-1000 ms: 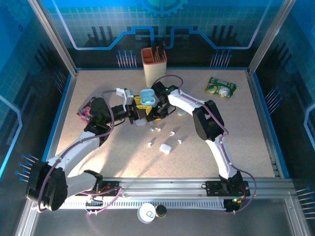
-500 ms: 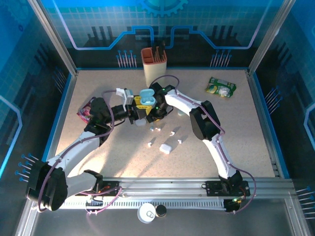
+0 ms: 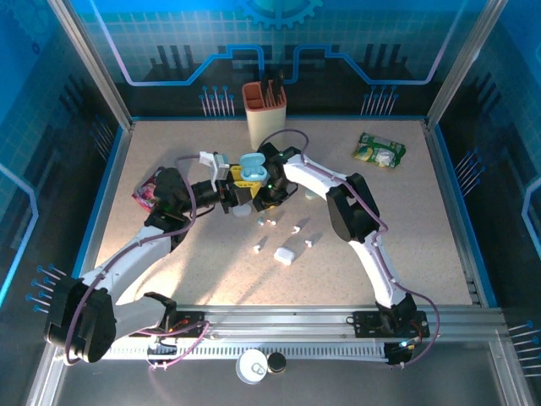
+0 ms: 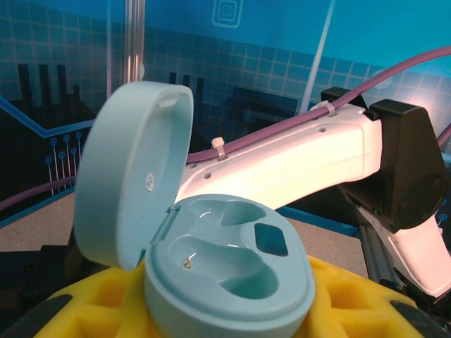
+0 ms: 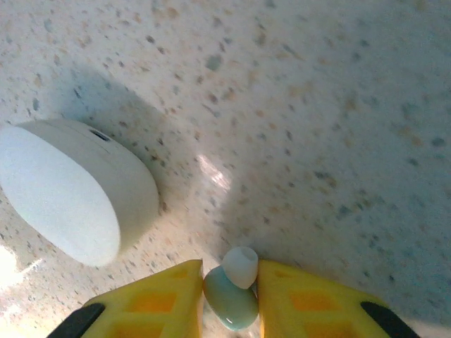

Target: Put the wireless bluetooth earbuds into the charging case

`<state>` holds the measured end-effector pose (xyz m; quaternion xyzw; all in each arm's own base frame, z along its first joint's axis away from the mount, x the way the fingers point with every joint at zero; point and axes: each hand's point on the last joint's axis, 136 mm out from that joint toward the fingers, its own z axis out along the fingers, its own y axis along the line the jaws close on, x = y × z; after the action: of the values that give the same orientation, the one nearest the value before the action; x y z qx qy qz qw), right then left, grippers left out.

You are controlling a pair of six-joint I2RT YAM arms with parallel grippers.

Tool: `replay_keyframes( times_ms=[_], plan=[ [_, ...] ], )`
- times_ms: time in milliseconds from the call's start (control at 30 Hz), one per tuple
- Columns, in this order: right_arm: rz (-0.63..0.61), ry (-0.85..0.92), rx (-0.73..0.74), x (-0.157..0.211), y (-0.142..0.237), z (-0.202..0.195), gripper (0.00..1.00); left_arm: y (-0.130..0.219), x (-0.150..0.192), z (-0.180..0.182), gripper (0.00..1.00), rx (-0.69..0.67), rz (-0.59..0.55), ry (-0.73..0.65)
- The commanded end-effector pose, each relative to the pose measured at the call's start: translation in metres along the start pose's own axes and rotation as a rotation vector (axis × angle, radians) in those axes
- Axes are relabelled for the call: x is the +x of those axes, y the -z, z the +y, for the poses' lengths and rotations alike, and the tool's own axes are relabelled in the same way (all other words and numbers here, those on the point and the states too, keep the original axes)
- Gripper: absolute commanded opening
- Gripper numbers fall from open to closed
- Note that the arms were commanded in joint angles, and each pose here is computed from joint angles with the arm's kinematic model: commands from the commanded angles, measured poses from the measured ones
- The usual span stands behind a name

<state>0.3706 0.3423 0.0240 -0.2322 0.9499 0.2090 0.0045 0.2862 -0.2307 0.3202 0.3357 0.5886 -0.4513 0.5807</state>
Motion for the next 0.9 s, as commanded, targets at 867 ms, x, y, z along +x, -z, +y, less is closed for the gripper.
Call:
replay_keyframes(
  times_ms=[867],
  plan=[
    [-0.211, -0.562, 0.065, 0.126, 0.082, -0.167, 0.31, 0.004, -0.001, -0.002, 0.36, 0.000, 0.008, -0.034]
  ],
)
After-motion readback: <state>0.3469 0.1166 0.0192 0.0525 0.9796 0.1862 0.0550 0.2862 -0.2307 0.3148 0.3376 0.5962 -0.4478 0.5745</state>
